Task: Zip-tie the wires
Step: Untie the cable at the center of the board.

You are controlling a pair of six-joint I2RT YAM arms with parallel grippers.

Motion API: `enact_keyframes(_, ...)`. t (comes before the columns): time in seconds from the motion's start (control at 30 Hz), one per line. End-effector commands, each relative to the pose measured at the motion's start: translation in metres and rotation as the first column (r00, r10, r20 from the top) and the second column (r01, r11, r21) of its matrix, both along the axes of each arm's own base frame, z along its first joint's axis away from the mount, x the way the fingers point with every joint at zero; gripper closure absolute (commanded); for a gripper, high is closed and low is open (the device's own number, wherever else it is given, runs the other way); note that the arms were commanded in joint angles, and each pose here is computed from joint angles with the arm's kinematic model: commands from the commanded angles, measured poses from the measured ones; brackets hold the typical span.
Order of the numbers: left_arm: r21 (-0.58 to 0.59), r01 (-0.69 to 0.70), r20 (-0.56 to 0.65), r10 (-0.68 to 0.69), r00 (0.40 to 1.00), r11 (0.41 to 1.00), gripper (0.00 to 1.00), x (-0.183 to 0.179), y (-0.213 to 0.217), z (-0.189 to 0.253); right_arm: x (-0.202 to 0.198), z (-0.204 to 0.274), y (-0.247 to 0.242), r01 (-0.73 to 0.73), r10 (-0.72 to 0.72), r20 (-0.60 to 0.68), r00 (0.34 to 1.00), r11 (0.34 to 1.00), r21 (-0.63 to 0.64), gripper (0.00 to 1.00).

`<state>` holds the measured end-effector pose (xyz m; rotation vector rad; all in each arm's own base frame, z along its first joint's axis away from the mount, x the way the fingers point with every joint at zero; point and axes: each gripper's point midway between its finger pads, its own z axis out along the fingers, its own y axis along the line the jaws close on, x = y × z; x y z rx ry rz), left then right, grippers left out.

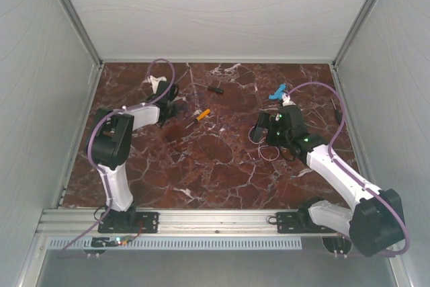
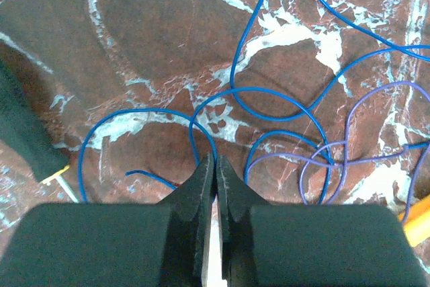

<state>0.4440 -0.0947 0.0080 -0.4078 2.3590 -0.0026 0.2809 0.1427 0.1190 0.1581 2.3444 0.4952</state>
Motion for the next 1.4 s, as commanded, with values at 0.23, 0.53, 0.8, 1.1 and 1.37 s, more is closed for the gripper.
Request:
enact_keyframes(0.23, -0.059, 0.031, 0.3, -0.011, 0.954, 0.998, 1.0, 0.006, 0.0, 0.136, 0.005, 0.006, 0.0, -0.019, 0.019, 0.057, 0.998, 1.0, 0.008, 0.03)
enact_keyframes(0.53, -0.136, 0.189, 0.465, -0.106, 0.879, 0.972, 1.0, -0.023, -0.019, 0.236, 0.003, 0.026, 0.006, -0.076, 0.064, 0.187, 0.98, 0.996, 0.055, 0.03)
enact_keyframes(0.8, -0.217, 0.455, 0.539, -0.282, 0.794, 0.864, 1.0, -0.067, -0.058, 0.295, -0.007, 0.061, 0.027, -0.22, 0.153, 0.368, 0.917, 0.964, 0.148, 0.03)
enact_keyframes(1.1, -0.293, 0.634, 0.515, -0.44, 0.736, 0.716, 1.0, -0.122, -0.088, 0.304, -0.03, 0.114, 0.065, -0.429, 0.258, 0.565, 0.784, 0.883, 0.192, 0.03)
enact_keyframes(1.37, -0.306, 0.806, 0.543, -0.603, 0.585, 0.507, 1.0, -0.168, -0.113, 0.301, -0.047, 0.144, 0.119, -0.56, 0.378, 0.644, 0.665, 0.823, 0.095, 0.02)
